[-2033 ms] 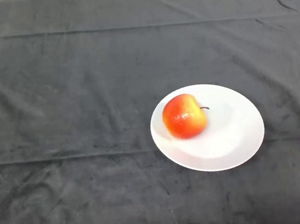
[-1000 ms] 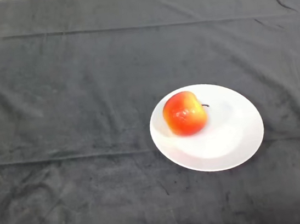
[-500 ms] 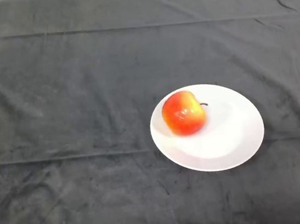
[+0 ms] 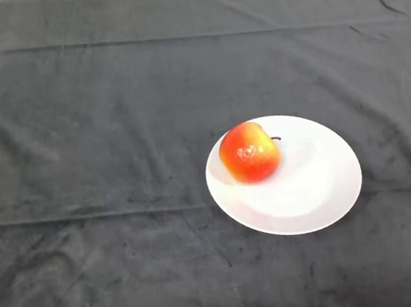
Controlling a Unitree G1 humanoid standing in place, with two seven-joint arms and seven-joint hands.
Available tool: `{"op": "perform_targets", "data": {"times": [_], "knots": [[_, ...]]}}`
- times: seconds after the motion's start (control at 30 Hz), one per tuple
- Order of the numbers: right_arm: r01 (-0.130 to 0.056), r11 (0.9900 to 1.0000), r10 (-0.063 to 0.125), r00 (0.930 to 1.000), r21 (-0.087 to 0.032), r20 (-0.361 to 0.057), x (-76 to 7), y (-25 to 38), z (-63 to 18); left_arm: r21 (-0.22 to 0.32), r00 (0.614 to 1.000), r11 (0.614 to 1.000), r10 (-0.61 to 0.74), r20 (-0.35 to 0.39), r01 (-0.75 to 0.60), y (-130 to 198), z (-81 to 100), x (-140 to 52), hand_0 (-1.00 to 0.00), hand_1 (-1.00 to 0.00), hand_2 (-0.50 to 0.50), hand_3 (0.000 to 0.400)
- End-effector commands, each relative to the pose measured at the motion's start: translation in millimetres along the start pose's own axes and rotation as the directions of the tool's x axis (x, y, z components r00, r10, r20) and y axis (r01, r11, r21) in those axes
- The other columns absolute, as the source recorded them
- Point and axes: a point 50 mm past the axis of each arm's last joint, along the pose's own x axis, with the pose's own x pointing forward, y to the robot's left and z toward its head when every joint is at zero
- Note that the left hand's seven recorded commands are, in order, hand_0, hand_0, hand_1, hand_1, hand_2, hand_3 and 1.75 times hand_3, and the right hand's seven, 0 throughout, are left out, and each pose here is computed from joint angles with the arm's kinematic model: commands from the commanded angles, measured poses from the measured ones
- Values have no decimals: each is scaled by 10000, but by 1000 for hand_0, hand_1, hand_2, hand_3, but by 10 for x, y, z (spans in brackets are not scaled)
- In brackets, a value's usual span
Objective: Move the apple to the plate
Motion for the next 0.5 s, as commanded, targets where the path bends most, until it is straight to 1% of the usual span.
{"op": "perform_targets", "data": {"times": [0.03, 0.5], "knots": [[-338, 9992, 342, 9993, -218, 172, 65, 137, 137, -225, 9995, 9993, 298, -88, -300, -43, -26, -9, 0, 0, 0, 0], [-338, 9992, 342, 9993, -219, 172, 65, 137, 137, -209, 9996, 9994, 258, -124, -261, -51, -33, -16, 0, 0, 0, 0]]}}
